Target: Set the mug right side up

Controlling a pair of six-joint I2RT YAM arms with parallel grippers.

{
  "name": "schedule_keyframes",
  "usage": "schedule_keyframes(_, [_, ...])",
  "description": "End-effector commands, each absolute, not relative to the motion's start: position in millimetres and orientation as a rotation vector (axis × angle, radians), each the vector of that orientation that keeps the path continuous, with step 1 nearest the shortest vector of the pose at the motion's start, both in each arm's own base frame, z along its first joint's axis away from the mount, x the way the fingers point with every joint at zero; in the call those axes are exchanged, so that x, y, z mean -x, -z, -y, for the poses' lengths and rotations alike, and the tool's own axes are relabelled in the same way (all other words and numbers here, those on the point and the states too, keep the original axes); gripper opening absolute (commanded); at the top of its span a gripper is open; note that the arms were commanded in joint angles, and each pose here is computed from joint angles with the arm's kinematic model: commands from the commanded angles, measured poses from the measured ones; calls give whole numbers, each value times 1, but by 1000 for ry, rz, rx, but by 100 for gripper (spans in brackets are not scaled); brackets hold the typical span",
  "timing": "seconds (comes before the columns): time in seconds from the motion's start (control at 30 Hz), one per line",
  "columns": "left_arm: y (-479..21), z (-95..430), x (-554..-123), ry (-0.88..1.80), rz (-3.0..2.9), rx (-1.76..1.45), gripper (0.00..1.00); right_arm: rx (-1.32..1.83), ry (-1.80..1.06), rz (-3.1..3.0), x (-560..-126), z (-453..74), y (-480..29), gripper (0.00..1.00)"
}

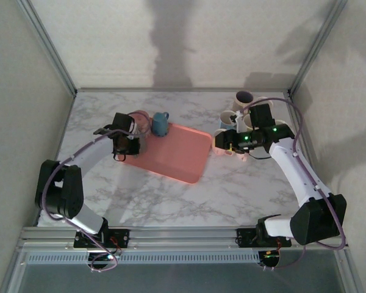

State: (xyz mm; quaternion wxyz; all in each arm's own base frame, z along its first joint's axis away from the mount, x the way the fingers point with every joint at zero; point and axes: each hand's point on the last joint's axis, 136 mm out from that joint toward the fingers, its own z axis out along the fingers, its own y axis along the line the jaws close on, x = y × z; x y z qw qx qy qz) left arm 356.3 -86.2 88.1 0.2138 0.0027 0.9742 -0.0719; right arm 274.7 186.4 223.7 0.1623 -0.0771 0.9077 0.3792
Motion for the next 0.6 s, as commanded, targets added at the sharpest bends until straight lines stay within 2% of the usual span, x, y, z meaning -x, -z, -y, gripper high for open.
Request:
schedule_keyframes(0.0, [-127, 102, -360, 326, -2598, 0, 5, 214, -1150, -2539, -269, -190, -234, 55])
schedule_keyframes(0.43, [-203, 138, -347, 597, -2415, 0, 3, 198, -1249, -2446, -266, -192, -252, 55])
schedule_keyframes(0.57, [-234, 157, -343, 767, -2332, -34, 2, 215, -1287, -2402, -264, -195, -262, 56])
